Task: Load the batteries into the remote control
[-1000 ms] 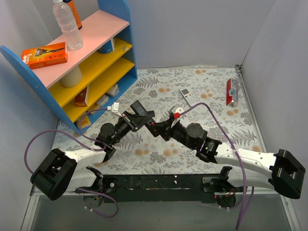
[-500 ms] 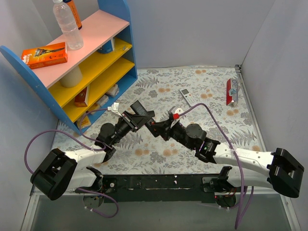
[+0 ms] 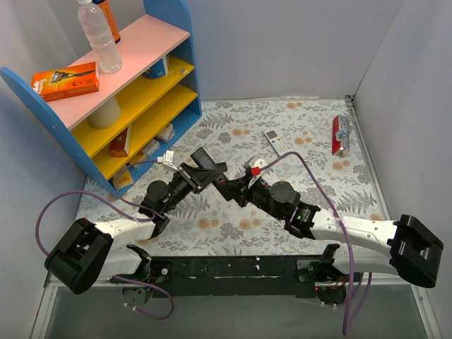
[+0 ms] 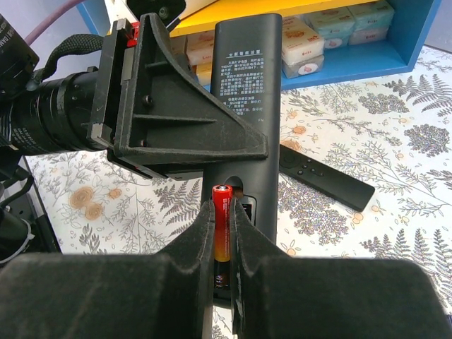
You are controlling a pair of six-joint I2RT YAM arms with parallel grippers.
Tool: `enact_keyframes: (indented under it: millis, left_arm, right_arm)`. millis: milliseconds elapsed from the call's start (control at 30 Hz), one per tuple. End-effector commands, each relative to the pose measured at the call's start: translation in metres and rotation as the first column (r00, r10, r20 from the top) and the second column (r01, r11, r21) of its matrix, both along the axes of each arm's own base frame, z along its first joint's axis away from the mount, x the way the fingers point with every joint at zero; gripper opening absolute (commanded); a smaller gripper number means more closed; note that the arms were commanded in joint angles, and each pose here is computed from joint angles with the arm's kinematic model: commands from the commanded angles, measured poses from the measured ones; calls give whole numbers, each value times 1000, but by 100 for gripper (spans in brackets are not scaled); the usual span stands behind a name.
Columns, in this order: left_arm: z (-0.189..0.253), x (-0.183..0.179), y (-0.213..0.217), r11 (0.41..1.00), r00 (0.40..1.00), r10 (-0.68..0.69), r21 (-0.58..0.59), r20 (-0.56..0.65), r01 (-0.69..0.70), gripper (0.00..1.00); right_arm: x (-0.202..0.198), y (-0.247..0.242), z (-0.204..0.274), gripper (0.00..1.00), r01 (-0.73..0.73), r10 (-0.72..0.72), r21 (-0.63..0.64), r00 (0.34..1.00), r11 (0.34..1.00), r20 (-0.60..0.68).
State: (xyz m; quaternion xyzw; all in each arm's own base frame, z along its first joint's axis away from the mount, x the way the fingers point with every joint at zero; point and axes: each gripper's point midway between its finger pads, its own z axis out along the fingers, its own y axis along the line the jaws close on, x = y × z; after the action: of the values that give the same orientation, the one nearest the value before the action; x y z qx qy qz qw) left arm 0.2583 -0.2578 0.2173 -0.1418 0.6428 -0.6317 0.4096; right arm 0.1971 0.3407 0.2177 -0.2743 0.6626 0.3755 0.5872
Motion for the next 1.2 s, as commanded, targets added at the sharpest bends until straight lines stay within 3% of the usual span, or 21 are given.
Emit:
enact_keyframes:
  millis: [0, 1167]
  left_arm:
    - [37, -1, 8, 996, 996, 34, -85, 86, -27, 0]
    - [47, -1, 14, 995, 996, 41, -93, 80, -33, 0]
  right_arm:
    - [-1, 6, 4, 1, -15, 15, 5, 1000, 1000, 3]
    - [4, 1, -26, 3, 12, -16, -130, 1000, 991, -26]
